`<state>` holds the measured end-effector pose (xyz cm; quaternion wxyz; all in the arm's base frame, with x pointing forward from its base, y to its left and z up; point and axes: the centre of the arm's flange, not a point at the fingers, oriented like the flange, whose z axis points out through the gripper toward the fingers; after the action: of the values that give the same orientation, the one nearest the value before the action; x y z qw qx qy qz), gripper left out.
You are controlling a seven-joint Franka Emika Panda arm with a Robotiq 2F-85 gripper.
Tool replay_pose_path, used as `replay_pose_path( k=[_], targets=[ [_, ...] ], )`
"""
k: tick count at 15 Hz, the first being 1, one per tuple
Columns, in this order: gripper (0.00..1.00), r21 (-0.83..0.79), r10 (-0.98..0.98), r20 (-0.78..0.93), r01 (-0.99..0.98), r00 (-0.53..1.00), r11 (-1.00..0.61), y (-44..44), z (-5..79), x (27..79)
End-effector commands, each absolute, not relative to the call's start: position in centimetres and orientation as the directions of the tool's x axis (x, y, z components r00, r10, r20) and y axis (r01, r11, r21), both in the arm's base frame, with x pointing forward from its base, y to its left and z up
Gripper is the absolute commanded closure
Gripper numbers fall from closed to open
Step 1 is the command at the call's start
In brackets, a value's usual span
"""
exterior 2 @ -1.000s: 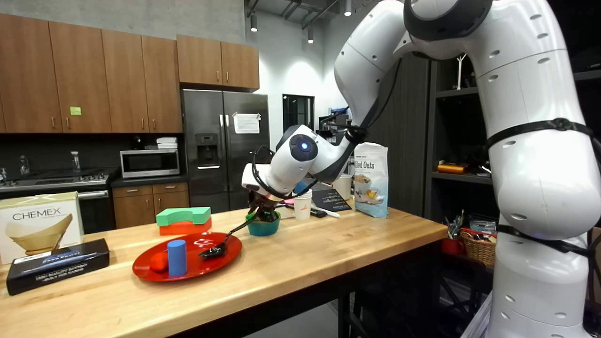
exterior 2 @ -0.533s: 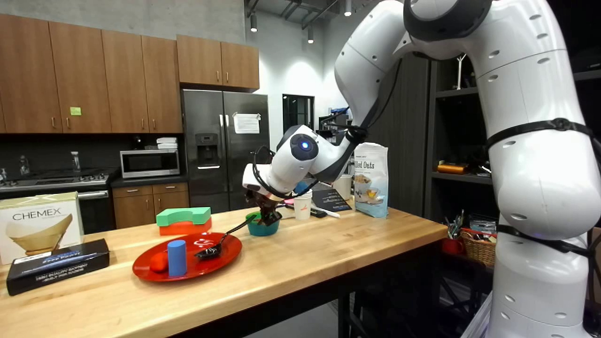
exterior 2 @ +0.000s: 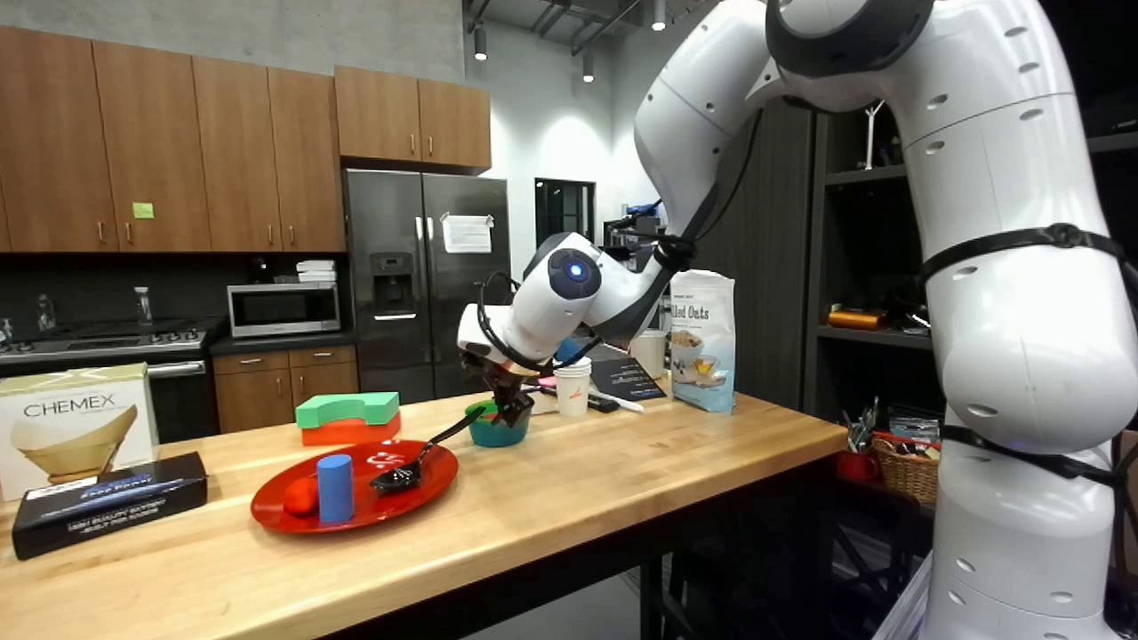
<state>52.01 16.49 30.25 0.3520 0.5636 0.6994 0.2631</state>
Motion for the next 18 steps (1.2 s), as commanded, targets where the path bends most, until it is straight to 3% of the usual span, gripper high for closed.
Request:
replay_pose_path(
  k=[1, 18],
  targets=[
    [0.00, 0.771, 0.974, -0.190, 0.596, -0.122, 0.225, 16.59, 31.84, 51.62],
    [0.00, 0.892, 0.950, -0.271, 0.331, -0.154, 0.308, 17.54, 32.57, 52.45]
  ],
)
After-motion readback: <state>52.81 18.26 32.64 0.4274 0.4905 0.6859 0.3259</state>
